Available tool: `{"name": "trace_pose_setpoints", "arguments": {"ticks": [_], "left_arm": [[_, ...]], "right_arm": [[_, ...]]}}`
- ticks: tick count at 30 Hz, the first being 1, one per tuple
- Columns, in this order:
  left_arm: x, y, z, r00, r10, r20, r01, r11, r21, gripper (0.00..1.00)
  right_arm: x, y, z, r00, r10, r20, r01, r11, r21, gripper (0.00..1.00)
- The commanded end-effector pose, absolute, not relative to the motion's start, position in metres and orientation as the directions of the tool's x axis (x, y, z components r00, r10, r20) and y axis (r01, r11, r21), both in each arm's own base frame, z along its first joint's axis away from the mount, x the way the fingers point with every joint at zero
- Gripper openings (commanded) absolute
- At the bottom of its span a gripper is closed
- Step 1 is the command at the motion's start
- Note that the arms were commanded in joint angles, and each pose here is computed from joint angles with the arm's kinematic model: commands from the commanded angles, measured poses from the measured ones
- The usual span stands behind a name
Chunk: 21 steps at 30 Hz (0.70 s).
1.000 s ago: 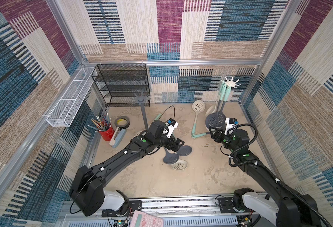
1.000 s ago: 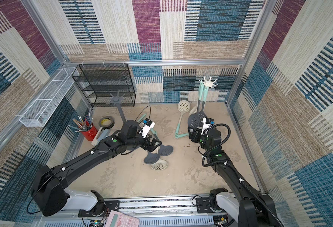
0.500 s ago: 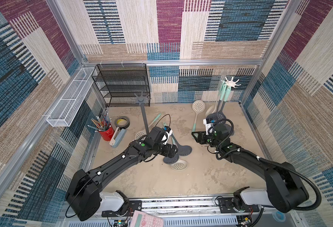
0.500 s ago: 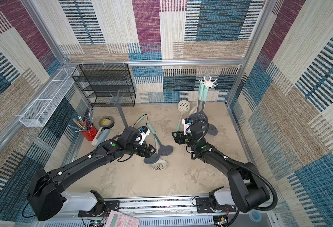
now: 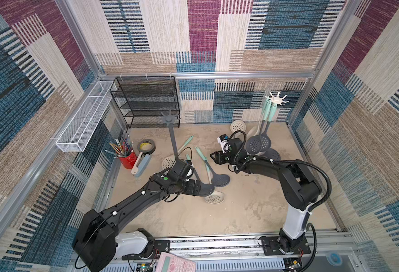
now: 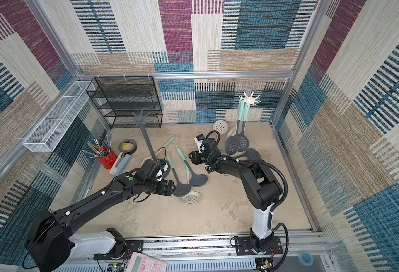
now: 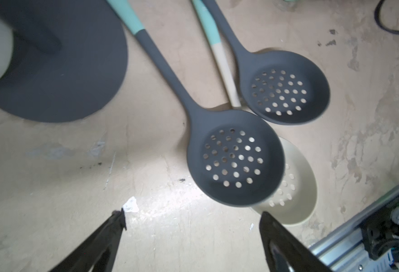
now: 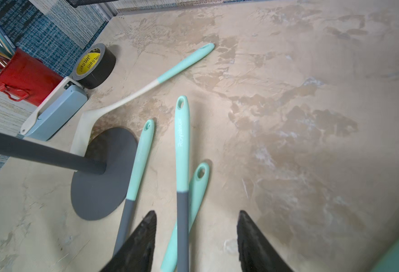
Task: Hang the skimmer on the kitchen utensil rack
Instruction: Pick up the skimmer from the center of the board.
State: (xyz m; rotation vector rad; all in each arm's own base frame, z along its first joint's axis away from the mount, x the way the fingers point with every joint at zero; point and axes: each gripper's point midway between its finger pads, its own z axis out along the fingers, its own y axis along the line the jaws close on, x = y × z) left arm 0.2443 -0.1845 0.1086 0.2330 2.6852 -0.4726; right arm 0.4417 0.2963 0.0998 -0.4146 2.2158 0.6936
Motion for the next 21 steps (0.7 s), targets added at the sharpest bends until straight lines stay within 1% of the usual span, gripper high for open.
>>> {"name": "trace_pose_setpoints", "arguments": {"ticks": [1, 4, 8, 21], "left_arm": [[0.236, -0.177, 0.102, -0.937, 0.009, -0.35, 0.147, 0.918, -0.369, 0.92], [0.236, -0.173, 0.101, -0.942, -0.036, -0.335, 0.112, 0.904, -0.413, 0.92], [0.238, -0.171, 0.102, -0.941, -0.061, -0.332, 0.096, 0.895, -0.436, 0.92], [0.241, -0.167, 0.107, -0.936, -0.087, -0.34, 0.086, 0.883, -0.461, 0.92]], "right_arm": [[0.453, 0.305, 0.091, -0.644, -0.126, -0.755, -0.505, 0.811, 0.296, 0.56], [0.463, 0.317, 0.085, -0.637, -0.162, -0.754, -0.519, 0.813, 0.264, 0.56], [0.472, 0.327, 0.074, -0.634, -0.203, -0.746, -0.528, 0.818, 0.227, 0.56], [0.492, 0.356, 0.051, -0.63, -0.265, -0.73, -0.544, 0.822, 0.171, 0.54]]}}
